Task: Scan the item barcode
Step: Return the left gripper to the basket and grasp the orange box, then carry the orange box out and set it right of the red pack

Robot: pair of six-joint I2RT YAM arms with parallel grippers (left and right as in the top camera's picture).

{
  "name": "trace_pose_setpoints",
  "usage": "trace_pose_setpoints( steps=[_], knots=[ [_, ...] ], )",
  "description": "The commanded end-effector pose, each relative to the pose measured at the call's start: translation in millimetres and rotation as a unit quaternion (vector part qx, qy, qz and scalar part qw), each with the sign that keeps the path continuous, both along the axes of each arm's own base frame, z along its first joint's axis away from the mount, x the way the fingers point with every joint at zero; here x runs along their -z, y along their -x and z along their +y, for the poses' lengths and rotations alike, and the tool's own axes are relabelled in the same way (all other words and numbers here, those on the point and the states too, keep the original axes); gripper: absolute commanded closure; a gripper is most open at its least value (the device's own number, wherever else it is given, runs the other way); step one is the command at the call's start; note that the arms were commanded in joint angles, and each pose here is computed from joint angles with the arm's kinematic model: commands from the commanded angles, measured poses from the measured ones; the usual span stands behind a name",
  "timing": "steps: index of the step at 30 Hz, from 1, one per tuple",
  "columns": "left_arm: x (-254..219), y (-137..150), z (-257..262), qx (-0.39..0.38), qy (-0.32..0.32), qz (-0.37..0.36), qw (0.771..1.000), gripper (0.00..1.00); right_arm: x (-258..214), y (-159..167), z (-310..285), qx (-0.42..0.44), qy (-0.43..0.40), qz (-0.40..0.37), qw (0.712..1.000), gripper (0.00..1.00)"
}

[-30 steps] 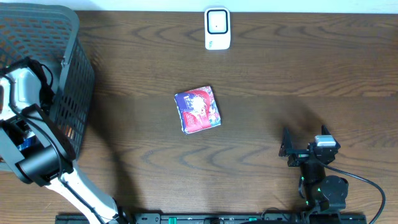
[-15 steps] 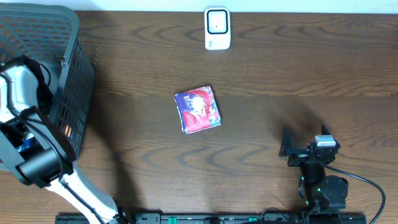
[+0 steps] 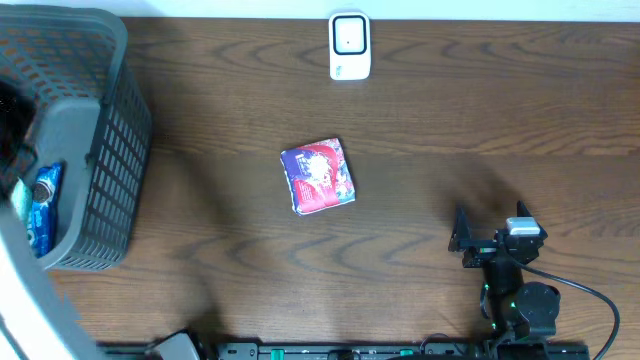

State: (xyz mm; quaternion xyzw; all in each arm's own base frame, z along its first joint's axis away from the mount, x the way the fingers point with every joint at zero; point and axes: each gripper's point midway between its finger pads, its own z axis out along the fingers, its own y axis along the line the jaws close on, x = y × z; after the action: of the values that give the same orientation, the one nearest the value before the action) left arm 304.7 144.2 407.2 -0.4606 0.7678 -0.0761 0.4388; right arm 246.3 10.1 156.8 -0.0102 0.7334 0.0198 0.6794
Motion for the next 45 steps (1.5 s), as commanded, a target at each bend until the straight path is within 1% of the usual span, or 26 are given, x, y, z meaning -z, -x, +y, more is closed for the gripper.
trace_pose_setpoints(
  steps=[1,3,6,9,12,15,18,22,24,27,31,32,33,35,36,37,39,40,42,45],
  knots=[
    [-33.1,13.5,-48.2,0.085,-0.039,-0.048,0.994,0.93,0.7,0.2,-2.0,0.004,-0.005,0.001,1.0,0.01],
    [-48.0,19.0,-79.7,0.131,-0.05,-0.074,0.987,0.93,0.6,0.1,-2.0,0.004,-0.005,0.0,1.0,0.01],
    [-54.0,16.4,-122.6,0.207,-0.056,-0.088,0.973,0.93,0.7,0.2,-2.0,0.004,-0.005,0.001,1.0,0.01],
    [-45.9,2.4,-169.1,0.296,-0.065,-0.081,0.95,0.93,0.7,0.2,-2.0,0.004,-0.005,0.001,1.0,0.01],
    [-25.5,-19.8,-213.9,0.365,-0.064,-0.059,0.927,0.92,0.7,0.2,-2.1,0.005,-0.005,0.001,1.0,0.01],
    [5.7,-45.6,-261.2,0.428,-0.064,-0.024,0.901,0.93,0.7,0.2,-2.0,0.004,-0.005,0.001,1.0,0.01],
    [45.8,-68.7,-308.0,0.474,-0.056,0.019,0.879,0.93,0.7,0.2,-2.1,0.005,-0.005,0.001,1.0,0.01],
    [114.4,-90.7,-365.1,0.519,-0.05,0.089,0.848,0.92,0.7,0.2,-2.0,0.004,-0.005,0.001,1.0,0.01],
    [154.2,-95.2,-387.5,0.535,-0.048,0.132,0.833,0.93,0.7,0.2,-2.0,0.004,-0.005,0.001,1.0,0.01],
    [203.4,-96.8,-412.1,0.548,-0.044,0.182,0.816,0.92,0.7,0.2,-2.0,0.004,-0.005,0.001,1.0,0.01],
    [245.4,-96.6,-436.5,0.543,-0.027,0.217,0.811,0.92,0.7,0.2,-2.1,0.005,-0.005,0.001,1.0,0.01],
    [253.3,-96.0,-441.5,0.544,-0.027,0.223,0.808,0.9,0.7,0.2,-2.1,0.005,-0.005,0.001,1.0,0.01],
    [258.9,-94.5,-445.6,0.547,-0.028,0.227,0.805,0.83,0.7,0.2,-2.0,0.004,-0.005,0.001,1.0,0.01],
    [266.7,-91.0,-450.8,0.552,-0.03,0.235,0.8,0.55,0.7,0.2,-2.0,0.004,-0.005,0.001,1.0,0.01],
    [269.5,-89.2,-453.0,0.553,-0.03,0.238,0.798,0.51,0.7,0.2,-2.1,0.005,-0.005,0.001,1.0,0.01],
    [271.3,-88.2,-454.6,0.555,-0.031,0.24,0.796,0.48,0.7,0.2,-2.0,0.004,-0.005,0.001,1.0,0.01],
    [272.2,-86.5,-455.6,0.556,-0.031,0.242,0.795,0.41,0.7,0.2,-2.0,0.004,-0.005,0.001,1.0,0.01],
    [270.8,-86.5,-455.4,0.556,-0.031,0.241,0.795,0.39,0.7,0.2,-2.0,0.004,-0.005,0.001,1.0,0.01],
    [262.9,-87.1,-451.6,0.554,-0.029,0.237,0.797,0.38,0.7,0.2,-2.0,0.004,-0.005,0.001,1.0,0.01],
    [227.6,-94.9,-439.1,0.548,-0.026,0.206,0.81,0.38,0.7,0.2,-2.0,0.004,-0.005,0.001,1.0,0.01]
  ],
)
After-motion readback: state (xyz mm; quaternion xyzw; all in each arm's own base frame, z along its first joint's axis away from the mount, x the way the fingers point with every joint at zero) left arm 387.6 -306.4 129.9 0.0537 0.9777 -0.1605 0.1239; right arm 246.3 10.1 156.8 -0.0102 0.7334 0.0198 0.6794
